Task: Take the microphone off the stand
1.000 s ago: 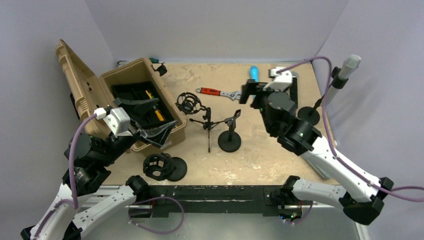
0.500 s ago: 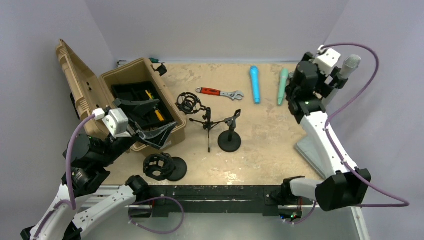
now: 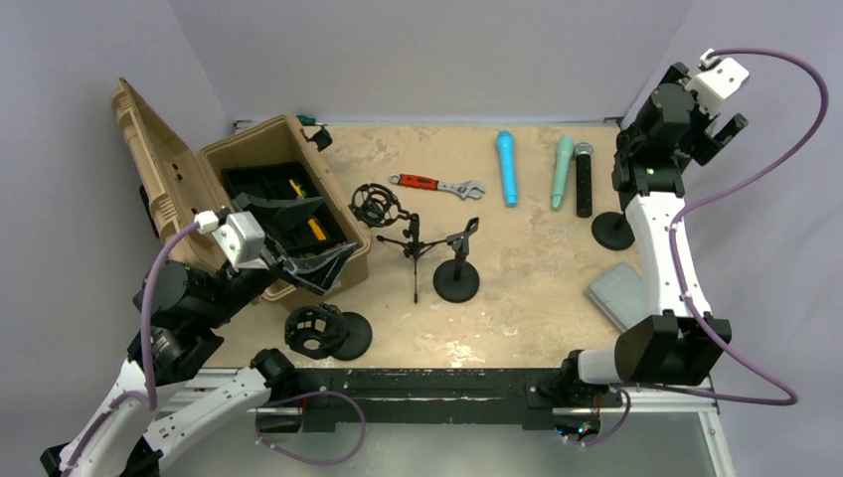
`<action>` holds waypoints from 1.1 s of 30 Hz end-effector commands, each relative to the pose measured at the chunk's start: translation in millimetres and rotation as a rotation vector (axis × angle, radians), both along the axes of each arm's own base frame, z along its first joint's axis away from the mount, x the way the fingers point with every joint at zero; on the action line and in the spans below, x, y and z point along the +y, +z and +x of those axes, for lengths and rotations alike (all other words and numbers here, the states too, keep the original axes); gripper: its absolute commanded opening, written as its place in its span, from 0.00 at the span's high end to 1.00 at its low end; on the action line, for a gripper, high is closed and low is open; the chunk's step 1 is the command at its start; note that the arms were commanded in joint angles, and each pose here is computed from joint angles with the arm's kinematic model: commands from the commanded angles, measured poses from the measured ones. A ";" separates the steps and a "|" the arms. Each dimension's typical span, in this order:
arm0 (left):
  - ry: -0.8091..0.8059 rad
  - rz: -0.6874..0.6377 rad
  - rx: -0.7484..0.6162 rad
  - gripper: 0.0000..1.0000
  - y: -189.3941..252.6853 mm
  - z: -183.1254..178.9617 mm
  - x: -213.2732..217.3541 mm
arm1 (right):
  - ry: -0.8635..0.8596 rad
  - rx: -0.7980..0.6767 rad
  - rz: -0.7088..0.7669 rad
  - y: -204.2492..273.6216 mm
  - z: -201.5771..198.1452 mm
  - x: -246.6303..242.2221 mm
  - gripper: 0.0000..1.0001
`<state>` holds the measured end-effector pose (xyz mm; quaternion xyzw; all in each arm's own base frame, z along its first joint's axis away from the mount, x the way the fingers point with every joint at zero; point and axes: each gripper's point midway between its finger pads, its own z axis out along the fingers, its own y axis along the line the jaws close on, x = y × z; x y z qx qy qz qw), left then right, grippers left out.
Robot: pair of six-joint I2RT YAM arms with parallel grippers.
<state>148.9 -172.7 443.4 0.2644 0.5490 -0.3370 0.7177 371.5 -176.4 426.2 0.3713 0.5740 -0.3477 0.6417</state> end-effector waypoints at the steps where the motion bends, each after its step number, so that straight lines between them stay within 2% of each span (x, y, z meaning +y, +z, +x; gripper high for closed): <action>1: 0.001 -0.005 -0.002 0.11 4.7 6.9 -7.4 | 0.050 -0.021 -0.036 11.9 17.2 -8.6 0.02; 8: 0.008 0.024 0.018 0.12 -3.7 14.3 -13.9 | 0.113 0.008 -0.016 -9.2 41.2 -12.5 0.05; 12: 0.021 0.028 0.013 0.12 -4.0 14.8 -11.6 | 0.129 0.029 -0.012 -23.4 45.9 -11.9 0.15; 15: 0.026 0.032 0.010 0.12 -4.1 15.3 -11.0 | 0.135 0.031 -0.016 -30.3 44.9 -10.8 0.27; 16: 0.024 0.032 0.008 0.12 -3.7 14.8 -11.1 | 0.128 0.030 -0.018 -30.9 41.7 -11.3 0.34; 17: 0.022 0.033 0.007 0.12 -3.3 14.4 -11.1 | 0.115 0.034 -0.018 -34.0 38.8 -12.6 0.37; 24: 0.014 0.029 0.002 0.12 -0.6 10.7 -9.7 | 0.132 0.006 -0.027 -24.9 20.1 -7.9 0.77; 30: 0.014 0.025 -0.008 0.12 2.1 8.1 -7.2 | 0.139 -0.085 -0.050 14.4 -6.5 -2.2 0.90; 33: 0.012 0.022 -0.012 0.12 3.6 6.7 -6.4 | 0.205 -0.145 -0.073 43.9 -16.2 8.6 0.97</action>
